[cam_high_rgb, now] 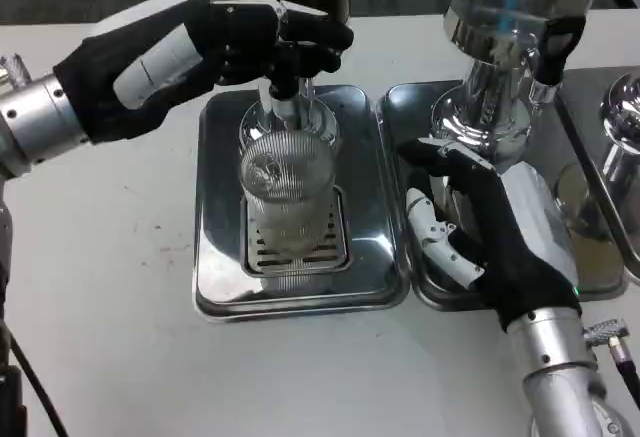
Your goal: Grasp the cup under the faucet to collect the drink, then remove the cup.
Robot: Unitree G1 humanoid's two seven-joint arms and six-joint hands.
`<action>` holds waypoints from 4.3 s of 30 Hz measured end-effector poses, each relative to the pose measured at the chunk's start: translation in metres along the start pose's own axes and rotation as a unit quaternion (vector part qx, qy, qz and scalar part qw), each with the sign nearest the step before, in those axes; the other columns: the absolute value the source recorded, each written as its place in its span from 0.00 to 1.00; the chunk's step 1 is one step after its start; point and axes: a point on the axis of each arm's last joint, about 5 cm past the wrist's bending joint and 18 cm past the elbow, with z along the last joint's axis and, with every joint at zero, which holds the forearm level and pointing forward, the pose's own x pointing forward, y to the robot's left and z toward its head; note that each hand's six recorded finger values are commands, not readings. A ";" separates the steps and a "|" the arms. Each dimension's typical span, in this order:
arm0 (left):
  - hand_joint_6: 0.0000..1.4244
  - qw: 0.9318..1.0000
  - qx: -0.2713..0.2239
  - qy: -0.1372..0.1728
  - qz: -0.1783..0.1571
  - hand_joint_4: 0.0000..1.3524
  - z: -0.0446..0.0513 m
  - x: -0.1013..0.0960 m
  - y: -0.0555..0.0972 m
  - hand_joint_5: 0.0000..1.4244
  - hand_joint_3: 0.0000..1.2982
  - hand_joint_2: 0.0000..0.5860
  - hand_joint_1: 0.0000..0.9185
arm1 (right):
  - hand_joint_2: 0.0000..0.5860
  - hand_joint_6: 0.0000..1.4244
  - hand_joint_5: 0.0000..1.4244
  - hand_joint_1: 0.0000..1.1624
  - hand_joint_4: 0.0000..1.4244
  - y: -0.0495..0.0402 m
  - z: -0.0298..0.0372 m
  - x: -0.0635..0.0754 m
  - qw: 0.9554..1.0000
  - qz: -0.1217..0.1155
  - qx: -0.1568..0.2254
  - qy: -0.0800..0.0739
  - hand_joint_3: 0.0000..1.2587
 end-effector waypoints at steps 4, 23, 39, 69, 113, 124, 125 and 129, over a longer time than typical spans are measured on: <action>0.12 1.000 0.012 0.000 0.000 0.13 0.0002 0.000 -0.001 0.13 0.23 0.09 0.00 | 0.84 0.19 0.20 0.33 0.22 -0.0002 -0.0001 0.000 1.000 0.000 0.000 0.000 0.28; 0.13 0.998 0.064 -0.003 0.004 0.12 0.0015 -0.002 -0.008 0.13 0.22 0.08 0.00 | 0.84 0.19 0.19 0.31 0.21 -0.0018 0.0001 0.000 1.000 0.005 0.003 0.002 0.27; 0.12 0.996 0.091 0.000 0.003 0.12 0.0042 -0.003 -0.012 0.13 0.22 0.08 0.00 | 0.56 0.14 0.13 0.32 0.10 -0.0035 -0.0005 0.003 0.999 0.038 0.039 0.007 0.15; 0.12 0.994 0.112 0.003 0.010 0.12 0.0063 -0.006 -0.015 0.13 0.22 0.09 0.00 | 0.41 0.02 0.00 0.39 0.00 -0.0064 0.0000 0.020 0.990 0.114 0.085 0.001 0.00; 0.13 0.991 0.131 0.004 0.008 0.13 0.0083 -0.006 -0.017 0.13 0.23 0.10 0.00 | 0.41 0.01 0.00 0.39 0.00 -0.0046 0.0011 0.049 0.985 0.140 0.103 0.007 0.00; 0.13 0.991 0.134 0.004 0.008 0.13 0.0092 -0.007 -0.017 0.13 0.23 0.10 0.00 | 0.41 0.03 0.00 0.39 0.00 -0.0027 0.0047 0.058 0.982 0.151 0.112 -0.001 0.00; 0.13 0.991 0.134 0.004 0.008 0.13 0.0092 -0.007 -0.017 0.13 0.23 0.10 0.00 | 0.41 0.03 0.00 0.40 0.00 -0.0025 0.0051 0.059 0.982 0.152 0.114 -0.002 0.00; 0.13 0.991 0.134 0.004 0.009 0.13 0.0092 -0.007 -0.017 0.13 0.23 0.10 0.00 | 0.41 0.03 0.00 0.40 0.00 -0.0012 0.0073 0.065 0.980 0.157 0.122 -0.004 0.00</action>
